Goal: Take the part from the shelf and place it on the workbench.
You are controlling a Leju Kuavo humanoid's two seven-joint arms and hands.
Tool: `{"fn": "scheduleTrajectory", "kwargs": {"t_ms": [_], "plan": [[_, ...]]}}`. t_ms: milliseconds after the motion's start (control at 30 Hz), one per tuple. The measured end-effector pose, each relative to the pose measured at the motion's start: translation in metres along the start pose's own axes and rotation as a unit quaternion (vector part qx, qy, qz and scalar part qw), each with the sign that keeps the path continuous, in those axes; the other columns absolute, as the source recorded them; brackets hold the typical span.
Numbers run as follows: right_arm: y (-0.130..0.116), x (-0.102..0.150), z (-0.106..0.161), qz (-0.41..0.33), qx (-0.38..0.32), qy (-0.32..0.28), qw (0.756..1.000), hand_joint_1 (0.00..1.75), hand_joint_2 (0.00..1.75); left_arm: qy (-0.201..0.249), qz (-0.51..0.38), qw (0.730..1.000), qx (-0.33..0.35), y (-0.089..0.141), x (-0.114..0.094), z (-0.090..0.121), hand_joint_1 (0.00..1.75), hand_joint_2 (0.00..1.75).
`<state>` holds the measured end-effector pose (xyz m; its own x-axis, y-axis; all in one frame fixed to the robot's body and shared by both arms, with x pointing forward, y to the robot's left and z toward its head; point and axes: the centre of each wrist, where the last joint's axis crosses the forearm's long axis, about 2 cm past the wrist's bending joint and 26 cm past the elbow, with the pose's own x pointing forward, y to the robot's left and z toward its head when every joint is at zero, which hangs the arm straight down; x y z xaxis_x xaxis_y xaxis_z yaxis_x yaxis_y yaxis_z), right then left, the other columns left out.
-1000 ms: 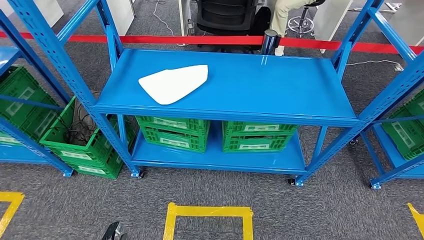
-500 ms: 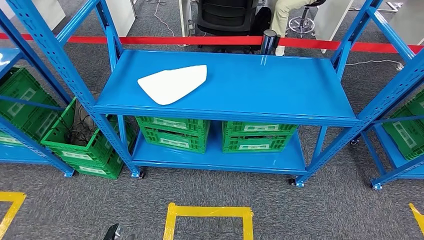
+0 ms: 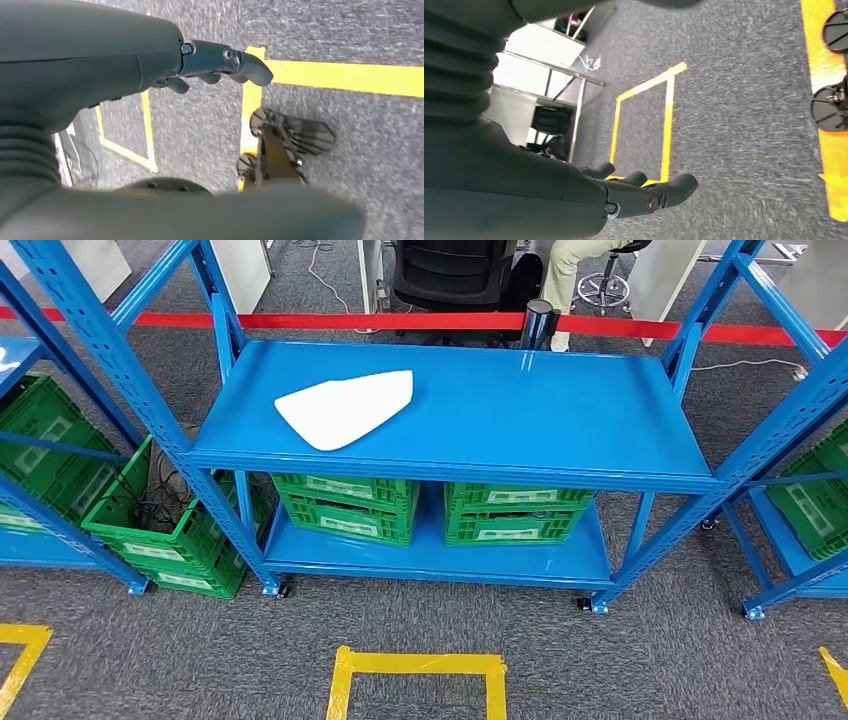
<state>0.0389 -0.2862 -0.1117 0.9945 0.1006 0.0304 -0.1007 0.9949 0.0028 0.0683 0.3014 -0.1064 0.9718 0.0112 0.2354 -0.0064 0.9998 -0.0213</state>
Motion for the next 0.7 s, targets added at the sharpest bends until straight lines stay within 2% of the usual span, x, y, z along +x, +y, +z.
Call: {"fn": "scheduleTrajectory", "kwargs": {"t_ms": [400, 700], "plan": [[0.001, -0.028, 0.0, -0.011, -0.001, -0.071, 0.997, 0.0, 0.0, 0.003, -0.069, 0.998, -0.004, -0.008, -0.05, 0.007, 0.0, 0.0], [0.0, -0.032, 0.001, -0.022, -0.003, -0.097, 0.995, 0.0, 0.0, 0.003, -0.065, 0.998, -0.001, -0.008, -0.062, 0.01, 0.0, 0.0]]}}
